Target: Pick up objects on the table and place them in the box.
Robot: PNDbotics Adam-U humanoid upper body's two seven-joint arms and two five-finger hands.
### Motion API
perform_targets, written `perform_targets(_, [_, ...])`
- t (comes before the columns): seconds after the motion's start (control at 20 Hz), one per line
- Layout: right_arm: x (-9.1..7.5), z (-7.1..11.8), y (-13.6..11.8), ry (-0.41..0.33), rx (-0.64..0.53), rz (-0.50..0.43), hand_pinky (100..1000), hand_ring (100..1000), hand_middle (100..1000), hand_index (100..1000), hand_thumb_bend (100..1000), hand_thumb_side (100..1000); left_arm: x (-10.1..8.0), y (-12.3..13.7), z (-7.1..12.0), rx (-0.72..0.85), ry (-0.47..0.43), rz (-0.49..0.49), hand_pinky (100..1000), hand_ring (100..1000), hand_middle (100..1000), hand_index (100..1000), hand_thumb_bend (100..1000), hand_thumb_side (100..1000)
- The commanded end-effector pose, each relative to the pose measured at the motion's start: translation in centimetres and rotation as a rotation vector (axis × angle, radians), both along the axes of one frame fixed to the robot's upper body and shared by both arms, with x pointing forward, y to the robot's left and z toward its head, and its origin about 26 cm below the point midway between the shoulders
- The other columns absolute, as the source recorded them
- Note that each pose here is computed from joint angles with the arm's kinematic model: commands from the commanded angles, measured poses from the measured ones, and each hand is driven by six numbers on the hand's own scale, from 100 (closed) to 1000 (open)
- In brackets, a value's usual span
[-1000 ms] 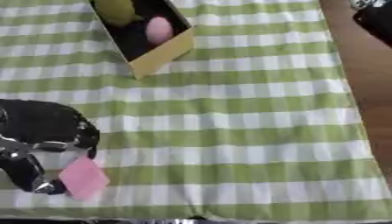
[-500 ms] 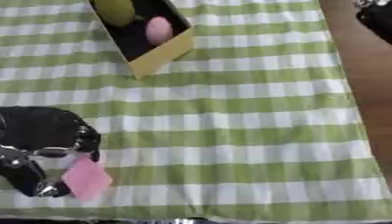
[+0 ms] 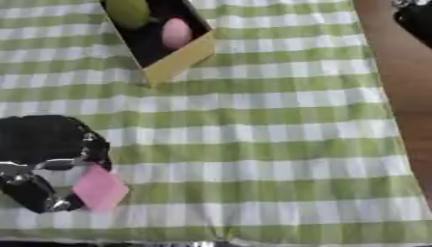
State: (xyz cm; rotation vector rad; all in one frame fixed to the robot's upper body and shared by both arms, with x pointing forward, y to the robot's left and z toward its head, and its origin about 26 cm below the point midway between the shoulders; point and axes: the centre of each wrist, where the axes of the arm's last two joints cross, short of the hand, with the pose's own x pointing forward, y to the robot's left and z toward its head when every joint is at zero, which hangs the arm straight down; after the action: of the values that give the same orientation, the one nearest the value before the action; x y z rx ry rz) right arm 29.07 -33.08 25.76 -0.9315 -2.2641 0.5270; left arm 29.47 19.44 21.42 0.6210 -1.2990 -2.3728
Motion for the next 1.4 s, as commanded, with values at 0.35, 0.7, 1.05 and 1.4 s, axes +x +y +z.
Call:
perform_targets(0.35, [-0.4,1.0,-0.3,-0.028,-0.020,-0.010,901,818,722,868,100,569,0.3,1.0,4.3,-0.065,0.005,0.018,677,614,568,604,192,169])
perform_targets(0.7, [-0.4,1.0,-0.3,-0.024,-0.029,-0.009,901,818,722,867,100,565,0.4,0.4,9.1,-0.222,-0.154,0.028,695,626,579,613,195,210])
perform_targets(1.05, [-0.4,1.3,-0.2,-0.035,-0.038,0.000,901,817,722,866,100,560,2.1,-0.6,14.3,-0.378,-0.295,0.096,705,638,584,613,206,237])
perform_targets(1.4, [-0.4,1.7,-0.3,-0.065,-0.036,-0.002,900,817,721,866,100,557,5.5,-1.7,15.8,-0.438,-0.340,0.208,705,639,586,615,205,238])
